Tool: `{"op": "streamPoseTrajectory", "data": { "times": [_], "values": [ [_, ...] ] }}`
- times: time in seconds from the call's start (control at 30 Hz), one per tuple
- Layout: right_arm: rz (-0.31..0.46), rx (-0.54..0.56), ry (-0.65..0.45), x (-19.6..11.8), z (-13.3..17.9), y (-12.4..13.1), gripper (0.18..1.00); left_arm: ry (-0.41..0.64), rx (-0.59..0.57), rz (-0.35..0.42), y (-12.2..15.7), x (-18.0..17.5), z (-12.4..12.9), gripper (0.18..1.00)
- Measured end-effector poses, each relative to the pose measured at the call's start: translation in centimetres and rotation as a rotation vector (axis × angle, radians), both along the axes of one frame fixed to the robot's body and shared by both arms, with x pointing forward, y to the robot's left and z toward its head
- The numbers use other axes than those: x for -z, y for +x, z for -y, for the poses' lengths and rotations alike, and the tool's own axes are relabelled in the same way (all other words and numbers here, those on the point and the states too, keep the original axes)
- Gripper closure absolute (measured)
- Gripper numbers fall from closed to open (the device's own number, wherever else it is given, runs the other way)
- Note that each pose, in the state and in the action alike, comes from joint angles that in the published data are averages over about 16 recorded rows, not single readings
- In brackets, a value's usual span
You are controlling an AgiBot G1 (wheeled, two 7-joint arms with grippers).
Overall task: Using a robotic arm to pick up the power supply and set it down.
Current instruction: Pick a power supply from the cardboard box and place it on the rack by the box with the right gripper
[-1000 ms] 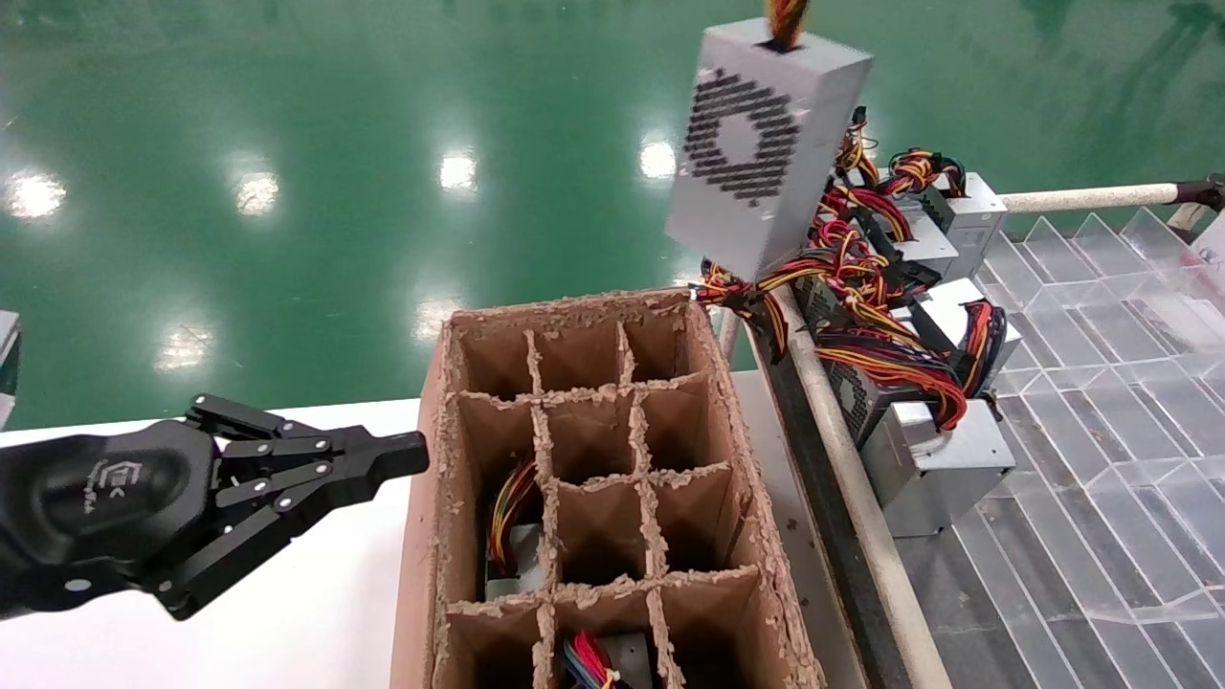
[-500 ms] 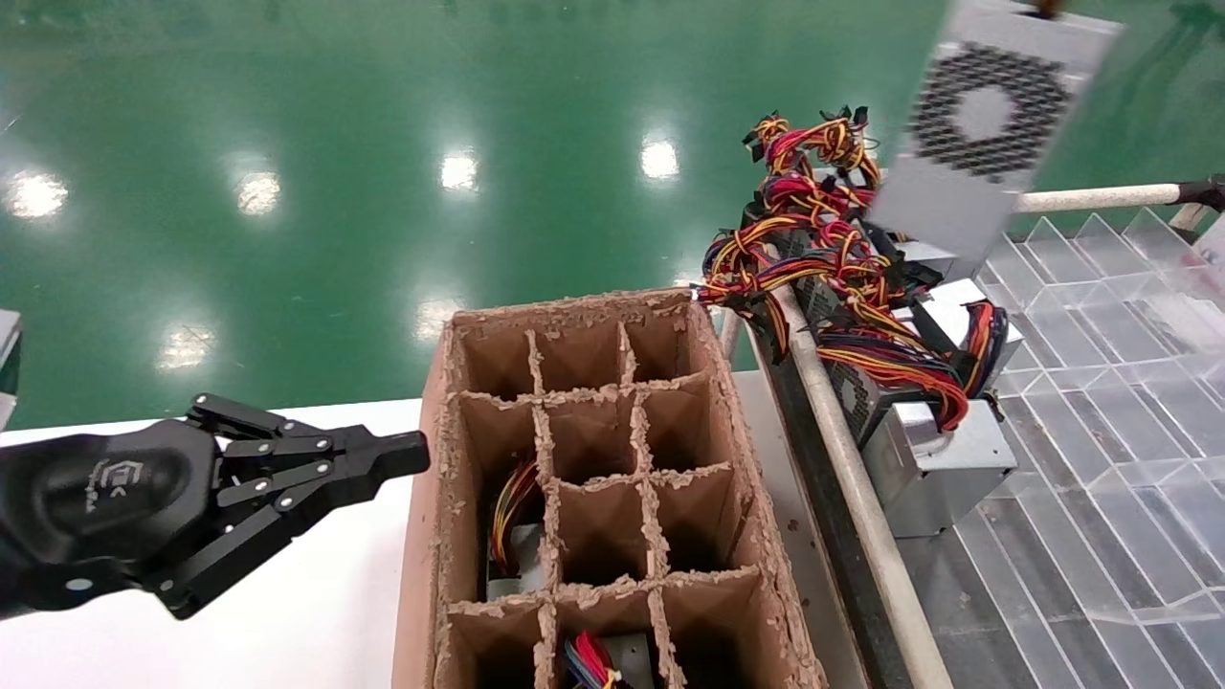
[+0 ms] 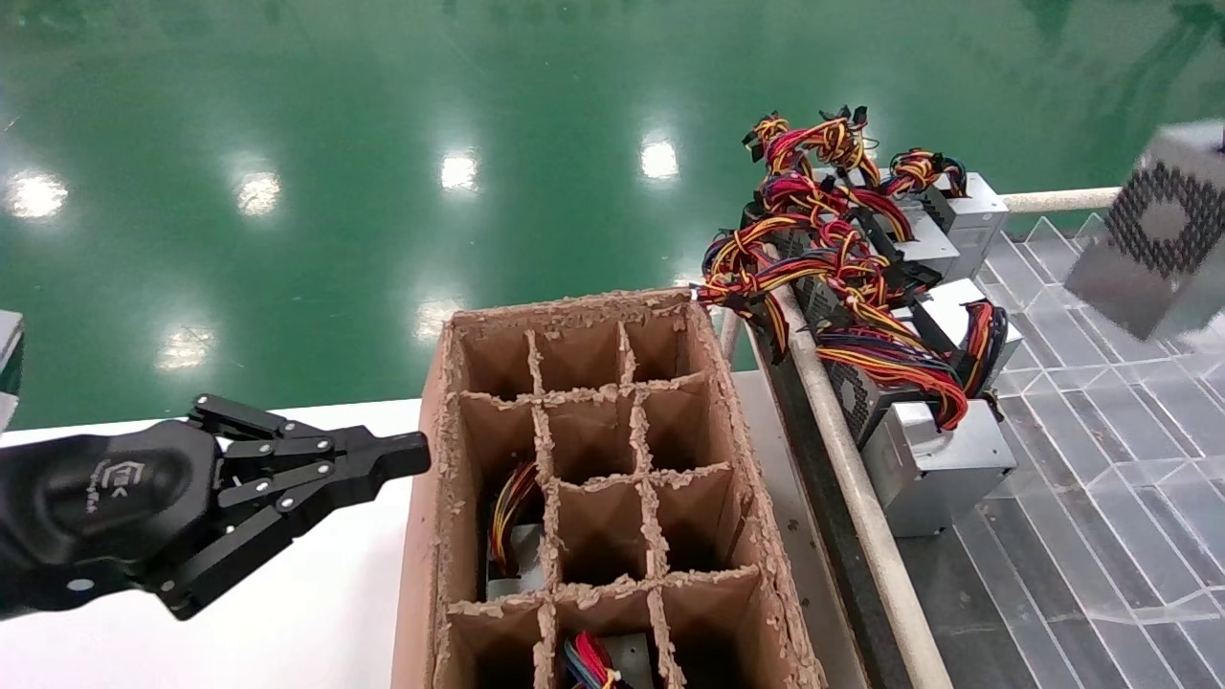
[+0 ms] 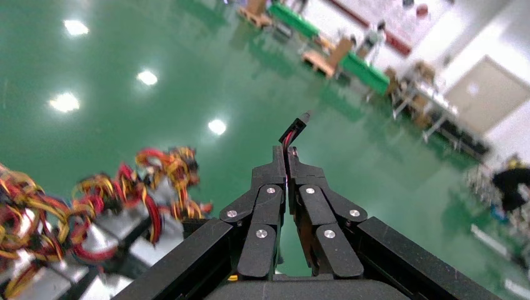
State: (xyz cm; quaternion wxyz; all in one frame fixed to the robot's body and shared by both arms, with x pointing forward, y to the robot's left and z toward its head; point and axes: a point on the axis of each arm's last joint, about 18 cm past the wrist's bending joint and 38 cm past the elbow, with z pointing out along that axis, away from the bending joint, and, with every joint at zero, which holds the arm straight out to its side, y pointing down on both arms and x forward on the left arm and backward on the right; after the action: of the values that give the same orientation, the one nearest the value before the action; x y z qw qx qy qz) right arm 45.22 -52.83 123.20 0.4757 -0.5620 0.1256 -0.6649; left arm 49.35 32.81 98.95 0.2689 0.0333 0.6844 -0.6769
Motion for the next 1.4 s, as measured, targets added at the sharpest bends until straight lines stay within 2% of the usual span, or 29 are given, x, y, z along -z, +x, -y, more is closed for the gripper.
{"op": "streamPoseTrajectory", "data": {
  "times": [0.33, 0.77, 1.03, 1.4],
  "values": [
    [-0.055, 0.027, 0.081, 3.9, 2.3, 5.4, 0.986, 0.0, 0.0, 0.0, 0.0, 0.0, 0.0, 0.993],
    [-0.058, 0.024, 0.154, 5.7, 1.6, 11.5, 0.986, 0.0, 0.0, 0.0, 0.0, 0.0, 0.0, 0.993],
    [-0.047, 0.044, 0.198, 5.8, 1.6, 13.1, 0.986, 0.0, 0.0, 0.0, 0.0, 0.0, 0.0, 0.993],
    [-0.035, 0.055, 0.215, 5.5, 1.8, 13.3, 0.986, 0.0, 0.0, 0.0, 0.0, 0.0, 0.0, 0.993]
  ]
}}
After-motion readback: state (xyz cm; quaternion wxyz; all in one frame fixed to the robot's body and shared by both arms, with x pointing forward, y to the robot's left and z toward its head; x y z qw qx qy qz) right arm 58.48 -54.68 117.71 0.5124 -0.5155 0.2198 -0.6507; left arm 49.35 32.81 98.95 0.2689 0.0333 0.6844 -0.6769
